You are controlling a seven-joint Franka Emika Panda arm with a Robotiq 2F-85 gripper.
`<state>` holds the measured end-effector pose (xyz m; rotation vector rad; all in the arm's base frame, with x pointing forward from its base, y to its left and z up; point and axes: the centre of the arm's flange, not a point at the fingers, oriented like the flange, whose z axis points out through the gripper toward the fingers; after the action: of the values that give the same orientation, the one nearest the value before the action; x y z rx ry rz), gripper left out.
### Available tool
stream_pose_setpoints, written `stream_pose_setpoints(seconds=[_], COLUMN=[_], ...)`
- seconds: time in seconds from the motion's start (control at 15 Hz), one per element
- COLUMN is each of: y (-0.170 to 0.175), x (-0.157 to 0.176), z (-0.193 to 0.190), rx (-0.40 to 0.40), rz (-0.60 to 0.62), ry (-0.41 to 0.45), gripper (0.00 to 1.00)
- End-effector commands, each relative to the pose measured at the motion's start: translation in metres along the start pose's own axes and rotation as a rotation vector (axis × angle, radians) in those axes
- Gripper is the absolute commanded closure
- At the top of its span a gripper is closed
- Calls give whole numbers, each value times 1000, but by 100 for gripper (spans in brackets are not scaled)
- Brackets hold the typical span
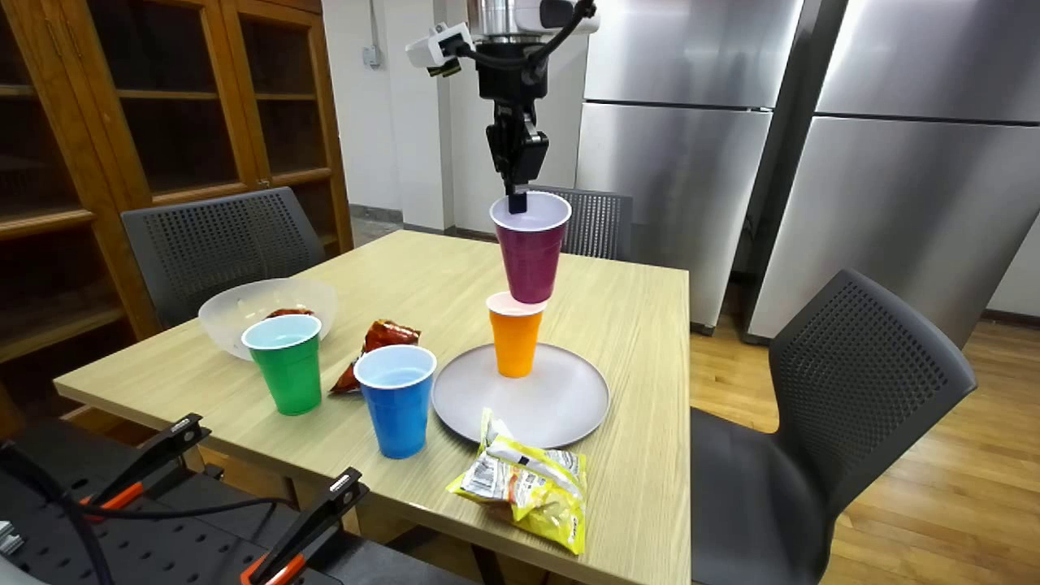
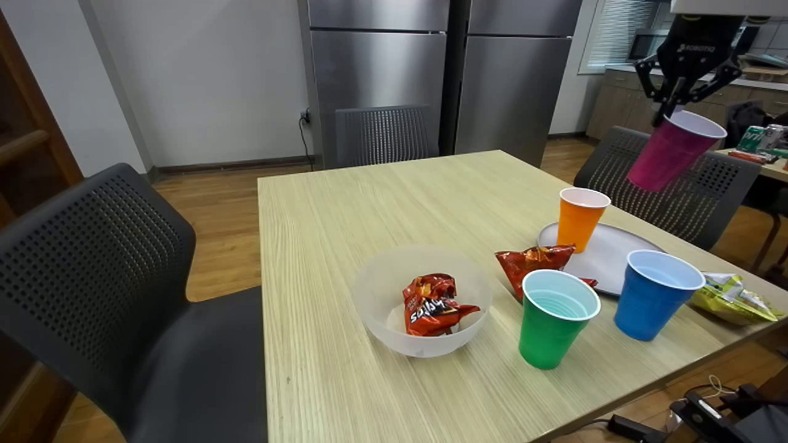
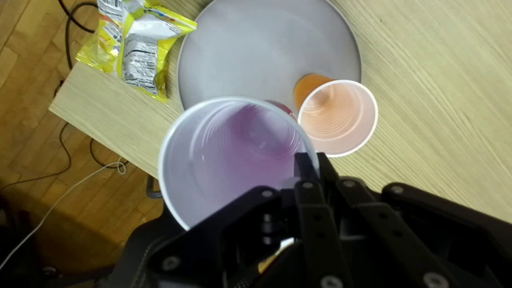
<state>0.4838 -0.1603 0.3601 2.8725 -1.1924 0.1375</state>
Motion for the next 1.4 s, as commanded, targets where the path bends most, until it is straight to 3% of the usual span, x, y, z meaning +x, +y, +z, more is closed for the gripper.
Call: stream_pose_setpoints(seconds=[0.0, 0.67, 1.33], y=[16, 40, 21], x=[-3, 18, 56], z=[8, 32, 61], rx=[-40, -75, -119], rz=[76, 190, 238], ry=[-36, -83, -121], gripper=[99, 99, 99])
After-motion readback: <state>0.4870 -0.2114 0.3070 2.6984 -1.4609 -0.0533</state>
